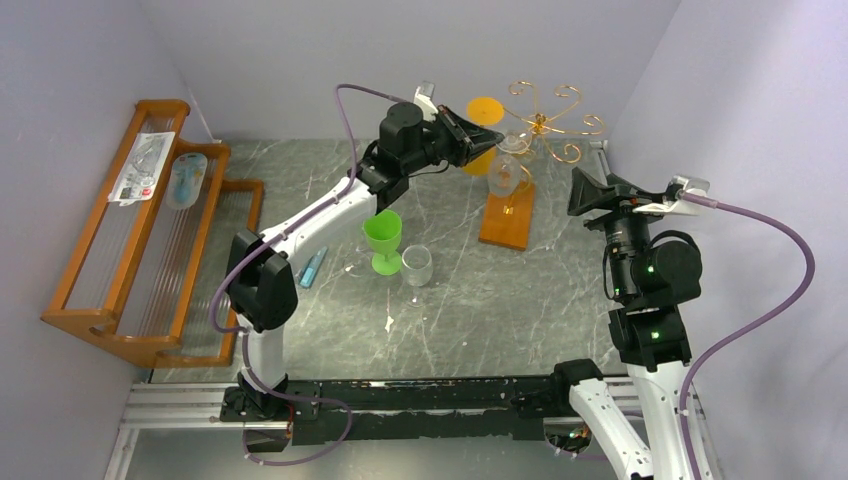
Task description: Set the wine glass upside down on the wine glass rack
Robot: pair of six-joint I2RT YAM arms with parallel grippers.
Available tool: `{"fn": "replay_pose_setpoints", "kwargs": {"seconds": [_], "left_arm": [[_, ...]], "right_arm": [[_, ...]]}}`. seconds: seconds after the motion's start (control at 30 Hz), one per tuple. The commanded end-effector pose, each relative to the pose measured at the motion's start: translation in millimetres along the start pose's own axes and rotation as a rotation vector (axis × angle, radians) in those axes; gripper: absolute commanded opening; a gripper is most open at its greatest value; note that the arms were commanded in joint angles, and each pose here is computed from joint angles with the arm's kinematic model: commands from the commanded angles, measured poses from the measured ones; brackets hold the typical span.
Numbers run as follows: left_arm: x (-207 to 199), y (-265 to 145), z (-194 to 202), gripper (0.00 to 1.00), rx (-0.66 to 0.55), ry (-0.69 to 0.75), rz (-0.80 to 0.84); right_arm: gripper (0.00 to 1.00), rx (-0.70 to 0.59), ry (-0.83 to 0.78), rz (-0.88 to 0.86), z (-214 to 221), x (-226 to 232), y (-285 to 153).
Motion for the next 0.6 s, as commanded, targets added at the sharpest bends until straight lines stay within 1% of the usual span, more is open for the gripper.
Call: {"fn": "replay_pose_setpoints", "kwargs": {"seconds": [0.0, 0.17, 0.27, 0.33, 0.57], "left_arm": [[-33.1, -14.6, 15.3, 0.05, 0.061, 0.011, 0.107], [-30.4, -8.4, 23.0, 0.05, 0.080, 0.035, 0.108], [-26.5, -0.5, 28.4, 0.05, 0.046, 0.112, 0.074], [-23.3, 3.3, 31.5, 0.05, 0.027, 0.137, 0.048], [-9.6, 14.6, 29.0, 0.14, -0.008, 0.161, -0.001]], "right_arm": [[0.72, -0.028, 0.019, 0.010, -10.3, 0.4, -3.2], [0.72, -0.013, 0.023, 0.028, -5.1, -2.0, -2.5], [0.72, -0.006, 0.025, 0.034, -3.1, -2.7, -1.4], [0.72, -0.005, 0.026, 0.039, -2.7, -3.3, -1.2], [0.71, -0.003, 0.036, 0.073, -8.2, -5.9, -2.8]]}}
Point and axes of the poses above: each gripper's point midway between its finger pads, its own y axis out along the fingers, its own x axis along the line the jaws close on, z = x × y, the point moved 6 cm from there along -y, back along the fingers, and after that the axes turned 7 degrees about -y, right-handed, at the moved point
